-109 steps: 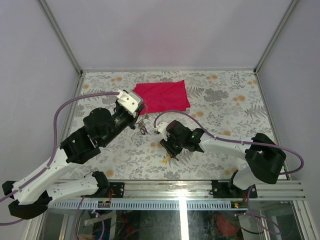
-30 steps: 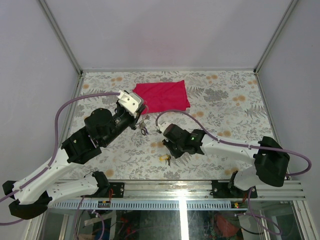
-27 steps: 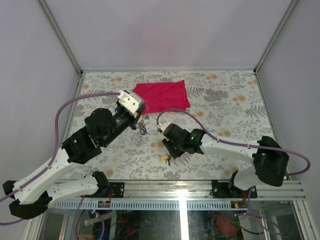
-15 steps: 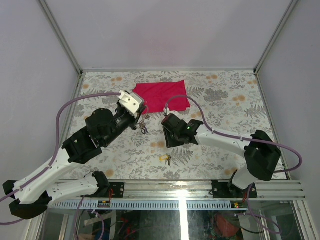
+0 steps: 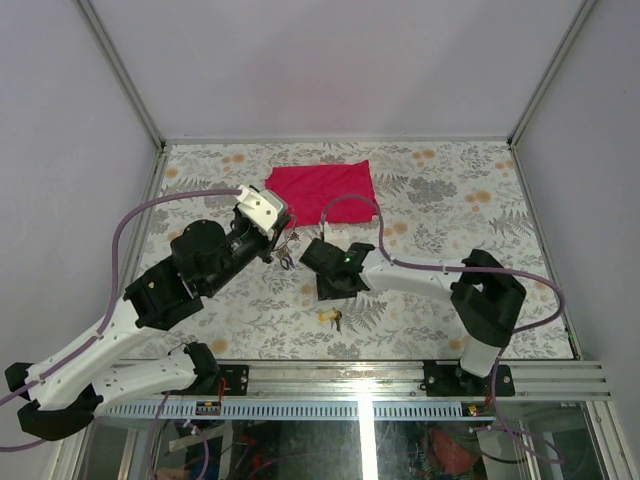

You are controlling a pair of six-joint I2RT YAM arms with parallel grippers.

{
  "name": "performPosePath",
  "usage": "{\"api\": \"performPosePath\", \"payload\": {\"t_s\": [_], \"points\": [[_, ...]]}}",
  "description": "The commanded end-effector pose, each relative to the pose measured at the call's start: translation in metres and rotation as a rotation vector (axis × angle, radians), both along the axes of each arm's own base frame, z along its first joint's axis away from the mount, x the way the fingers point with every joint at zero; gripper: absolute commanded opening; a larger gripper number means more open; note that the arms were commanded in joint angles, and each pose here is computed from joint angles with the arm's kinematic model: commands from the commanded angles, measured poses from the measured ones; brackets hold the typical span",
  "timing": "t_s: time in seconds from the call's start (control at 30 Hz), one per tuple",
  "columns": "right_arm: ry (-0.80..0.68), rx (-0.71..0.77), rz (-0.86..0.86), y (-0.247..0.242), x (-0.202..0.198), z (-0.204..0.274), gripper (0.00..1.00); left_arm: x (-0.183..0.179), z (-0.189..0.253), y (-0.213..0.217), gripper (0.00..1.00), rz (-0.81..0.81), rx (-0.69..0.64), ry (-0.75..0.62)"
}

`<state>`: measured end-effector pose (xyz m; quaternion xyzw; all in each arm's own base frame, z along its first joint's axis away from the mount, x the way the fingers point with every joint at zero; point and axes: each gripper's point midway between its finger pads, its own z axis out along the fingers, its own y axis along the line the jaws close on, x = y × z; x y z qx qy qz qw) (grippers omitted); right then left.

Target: Put the keys on the keyring

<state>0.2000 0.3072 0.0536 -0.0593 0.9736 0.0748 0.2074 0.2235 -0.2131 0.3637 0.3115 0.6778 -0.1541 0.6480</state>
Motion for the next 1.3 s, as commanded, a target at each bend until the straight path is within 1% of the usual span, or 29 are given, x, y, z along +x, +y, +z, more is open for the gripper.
{"api": "performPosePath", "payload": {"t_s": [0.0, 0.17, 0.27, 0.33, 0.43, 0.67, 1.07, 1.27], "points": [[-0.014, -0.106, -0.055, -0.001, 0.001, -0.012, 0.49, 0.000, 0.025, 0.001, 0.00, -0.003, -0.079, -0.067], [0.008, -0.151, 0.026, 0.003, -0.001, -0.023, 0.47, -0.001, 0.026, 0.005, 0.00, 0.003, -0.080, -0.074], [-0.017, -0.159, 0.111, 0.004, 0.002, -0.016, 0.47, -0.002, 0.025, 0.006, 0.00, 0.007, -0.080, -0.074], [-0.037, -0.153, 0.135, 0.003, 0.003, -0.011, 0.48, -0.001, 0.023, 0.006, 0.00, 0.009, -0.078, -0.073], [-0.028, -0.155, 0.128, 0.001, 0.001, -0.011, 0.48, -0.001, 0.023, 0.004, 0.00, 0.005, -0.075, -0.072], [0.071, -0.178, 0.106, 0.001, -0.013, -0.030, 0.43, 0.001, 0.022, 0.002, 0.00, 0.003, -0.071, -0.073], [0.120, -0.182, 0.118, -0.002, -0.023, -0.037, 0.35, 0.002, 0.021, 0.002, 0.00, 0.007, -0.064, -0.074], [0.157, -0.166, 0.129, 0.000, -0.030, -0.042, 0.35, 0.003, 0.021, 0.002, 0.00, 0.008, -0.063, -0.073]]}}
